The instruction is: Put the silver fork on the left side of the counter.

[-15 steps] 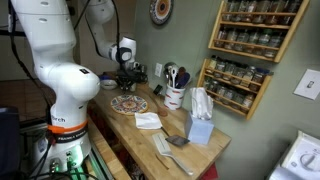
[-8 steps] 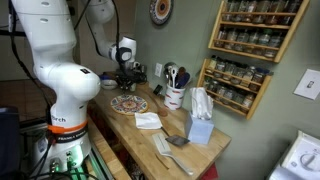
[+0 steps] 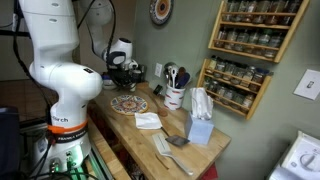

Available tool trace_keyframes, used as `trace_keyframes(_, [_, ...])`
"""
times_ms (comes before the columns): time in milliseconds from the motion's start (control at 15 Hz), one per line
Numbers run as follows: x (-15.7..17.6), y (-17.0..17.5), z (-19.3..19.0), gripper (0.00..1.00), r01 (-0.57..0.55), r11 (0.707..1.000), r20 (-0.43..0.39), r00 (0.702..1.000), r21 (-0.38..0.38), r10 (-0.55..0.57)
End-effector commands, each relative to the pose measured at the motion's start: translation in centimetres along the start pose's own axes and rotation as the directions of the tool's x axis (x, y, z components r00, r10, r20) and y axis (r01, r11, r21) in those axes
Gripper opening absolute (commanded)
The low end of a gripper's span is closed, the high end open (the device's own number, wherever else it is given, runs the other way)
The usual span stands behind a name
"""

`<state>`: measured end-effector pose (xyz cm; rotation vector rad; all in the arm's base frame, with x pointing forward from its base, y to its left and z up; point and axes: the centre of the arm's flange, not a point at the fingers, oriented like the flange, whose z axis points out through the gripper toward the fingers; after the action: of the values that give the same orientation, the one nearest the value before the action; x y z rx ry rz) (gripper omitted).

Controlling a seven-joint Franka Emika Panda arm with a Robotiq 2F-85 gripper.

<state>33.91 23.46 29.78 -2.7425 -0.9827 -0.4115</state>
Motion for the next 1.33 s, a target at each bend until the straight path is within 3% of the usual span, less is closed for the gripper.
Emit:
trace_keyframes(0, [-2.2, -1.7, 2.3, 0.02, -0.192, 0.981, -0.053, 0.980, -0.026, 0.190])
trace_keyframes(267, [-3.1, -2.6, 3.8, 0.02, -0.369, 0.928, -0.113, 0.926, -0.059, 0.361])
trace_keyframes(467, [-3.5, -3.1, 4.9, 0.02, -0.436, 0.898, -0.132, 0.895, -0.056, 0.426])
trace_keyframes(933, [-4.3, -5.5, 5.5, 0.02, -0.498, 0.866, -0.148, 0.861, -0.053, 0.486])
trace_keyframes(1267, [-3.9, -7.6, 5.7, 0.02, -0.507, 0.861, -0.137, 0.857, -0.042, 0.498])
